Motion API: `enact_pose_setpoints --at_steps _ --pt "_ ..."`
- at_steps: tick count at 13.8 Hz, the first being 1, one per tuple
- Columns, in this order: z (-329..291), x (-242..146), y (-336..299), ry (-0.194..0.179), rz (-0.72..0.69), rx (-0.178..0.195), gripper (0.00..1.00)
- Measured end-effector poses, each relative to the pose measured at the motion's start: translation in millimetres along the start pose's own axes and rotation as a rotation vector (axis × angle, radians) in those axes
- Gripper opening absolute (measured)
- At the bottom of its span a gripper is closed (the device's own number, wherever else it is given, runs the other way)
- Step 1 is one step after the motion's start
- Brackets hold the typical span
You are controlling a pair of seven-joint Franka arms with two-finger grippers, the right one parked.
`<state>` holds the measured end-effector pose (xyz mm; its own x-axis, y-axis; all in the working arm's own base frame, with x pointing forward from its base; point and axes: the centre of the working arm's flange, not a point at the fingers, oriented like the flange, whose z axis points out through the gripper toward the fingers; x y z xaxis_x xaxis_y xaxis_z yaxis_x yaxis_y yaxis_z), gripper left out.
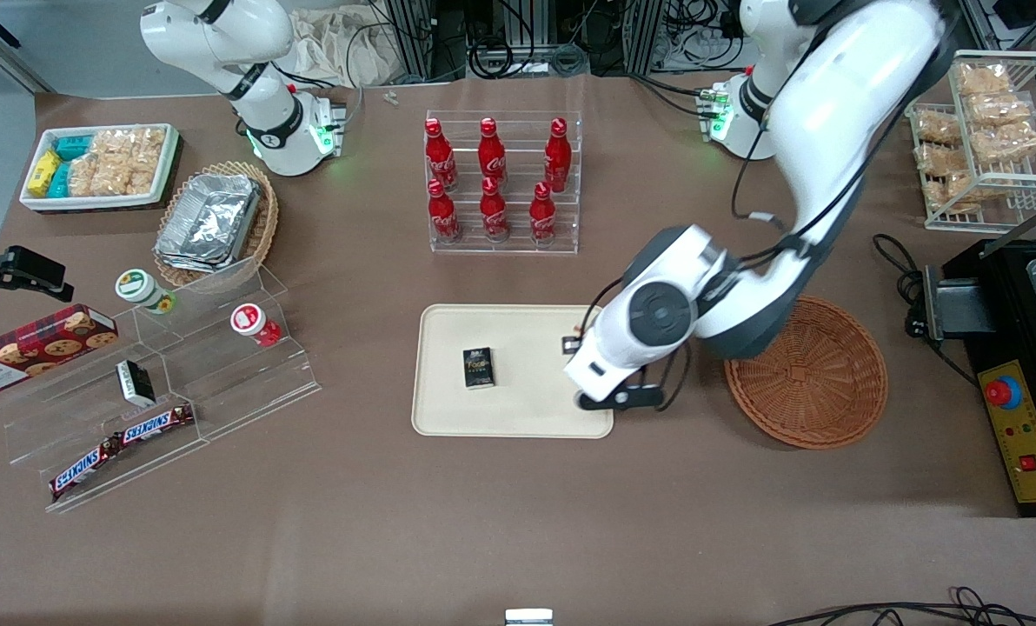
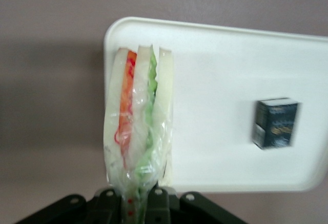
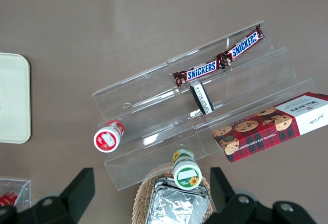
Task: Place sandwich from basket to tray
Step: 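Carry the sandwich with the left gripper over the white tray, then lower the sandwich onto the tray beside the dark box and release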
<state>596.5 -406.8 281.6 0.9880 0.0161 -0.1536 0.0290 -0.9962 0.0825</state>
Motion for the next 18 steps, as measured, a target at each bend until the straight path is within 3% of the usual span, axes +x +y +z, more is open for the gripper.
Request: enact_pose_setpoints --at_steps 2,4,7,9,12,16,18 --pt "50.6 0.9 9.6 0.018 0.016 0.046 0.18" --pt "56.5 2.3 19.0 0.045 0.02 0.049 0.18" --pt "54.4 5.0 17.7 0.053 0.017 0.054 0.18" --pt "48.8 8.9 16.1 0.064 0.016 0.051 0.32" --pt "3.7 12.0 15.0 0.109 0.009 0.052 0.63" --pt "-118.5 -9.1 -18.5 0.134 -0.041 0.168 0.99" --pt "-171.6 -19.7 -56.4 0.119 -0.038 0.188 1.0"
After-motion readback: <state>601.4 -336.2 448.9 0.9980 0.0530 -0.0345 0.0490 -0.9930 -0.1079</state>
